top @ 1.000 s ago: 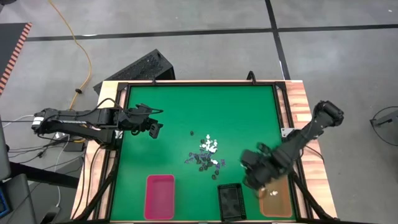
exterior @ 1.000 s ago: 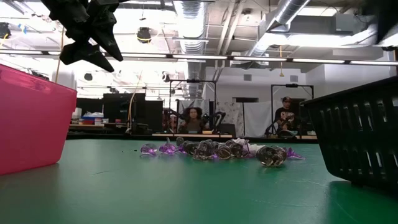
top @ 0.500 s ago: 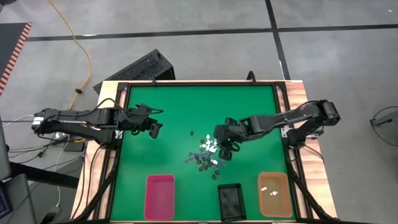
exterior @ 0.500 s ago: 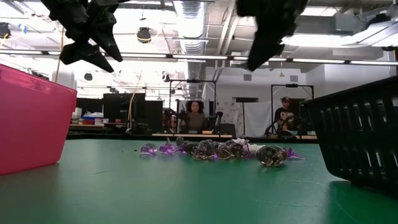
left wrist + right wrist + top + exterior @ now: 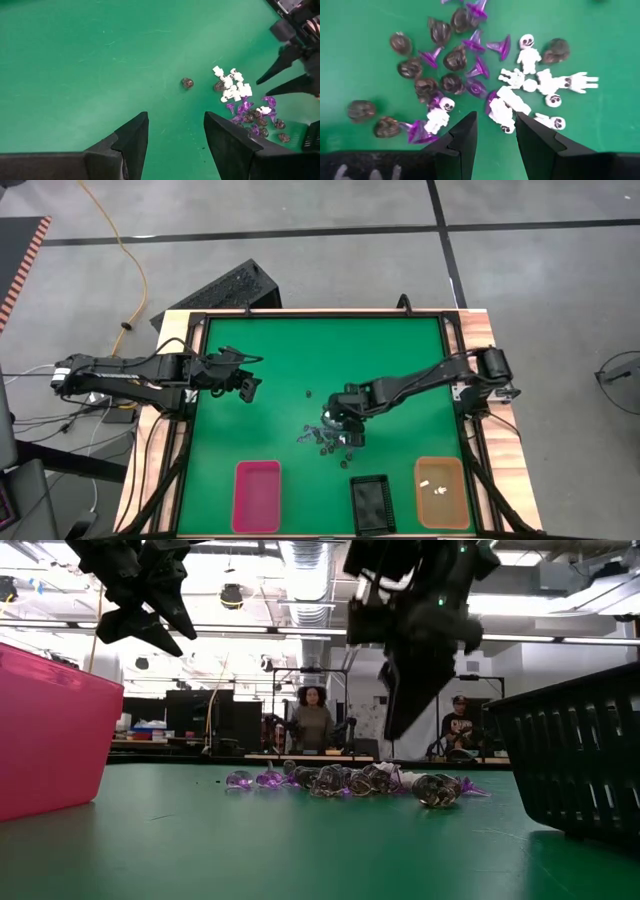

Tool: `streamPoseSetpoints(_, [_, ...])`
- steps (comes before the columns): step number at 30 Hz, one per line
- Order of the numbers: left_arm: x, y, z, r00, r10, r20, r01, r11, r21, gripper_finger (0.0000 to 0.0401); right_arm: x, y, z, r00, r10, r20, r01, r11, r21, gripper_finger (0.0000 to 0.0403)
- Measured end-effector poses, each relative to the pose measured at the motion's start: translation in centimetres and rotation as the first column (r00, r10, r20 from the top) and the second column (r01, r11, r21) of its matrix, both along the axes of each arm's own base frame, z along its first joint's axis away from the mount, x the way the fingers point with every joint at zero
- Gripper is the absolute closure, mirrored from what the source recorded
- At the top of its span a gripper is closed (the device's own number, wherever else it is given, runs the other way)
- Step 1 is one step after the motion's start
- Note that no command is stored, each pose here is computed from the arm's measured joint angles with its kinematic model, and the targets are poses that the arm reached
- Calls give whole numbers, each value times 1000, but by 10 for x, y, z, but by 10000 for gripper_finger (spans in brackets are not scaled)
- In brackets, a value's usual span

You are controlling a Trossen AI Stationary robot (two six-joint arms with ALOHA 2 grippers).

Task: Sort Halloween decoration
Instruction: Put the white skeleton toy into the right orange organizing bin

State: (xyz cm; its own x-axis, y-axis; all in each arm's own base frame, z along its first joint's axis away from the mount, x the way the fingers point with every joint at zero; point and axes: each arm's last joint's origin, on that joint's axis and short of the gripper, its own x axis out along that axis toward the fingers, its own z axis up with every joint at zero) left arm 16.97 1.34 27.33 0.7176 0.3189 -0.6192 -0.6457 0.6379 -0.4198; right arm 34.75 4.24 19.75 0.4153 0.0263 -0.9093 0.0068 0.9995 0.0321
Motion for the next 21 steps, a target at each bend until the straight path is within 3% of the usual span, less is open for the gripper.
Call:
streamPoseSetpoints(8, [0,0,0,1000,0,0,0,1000,1,218,10,0,-34,996,6,-89,-8,1000,-24,243])
streamPoseSetpoints(14, [0,0,0,1000,-1,0,1,1000,0,218,12,-2,-42,994,-13,-105,10,1000,-26,249])
streamPoseSetpoints(21, [0,0,0,1000,-1,-1,1,1000,1,218,10,-3,-37,994,-13,-113,11,1000,-21,340])
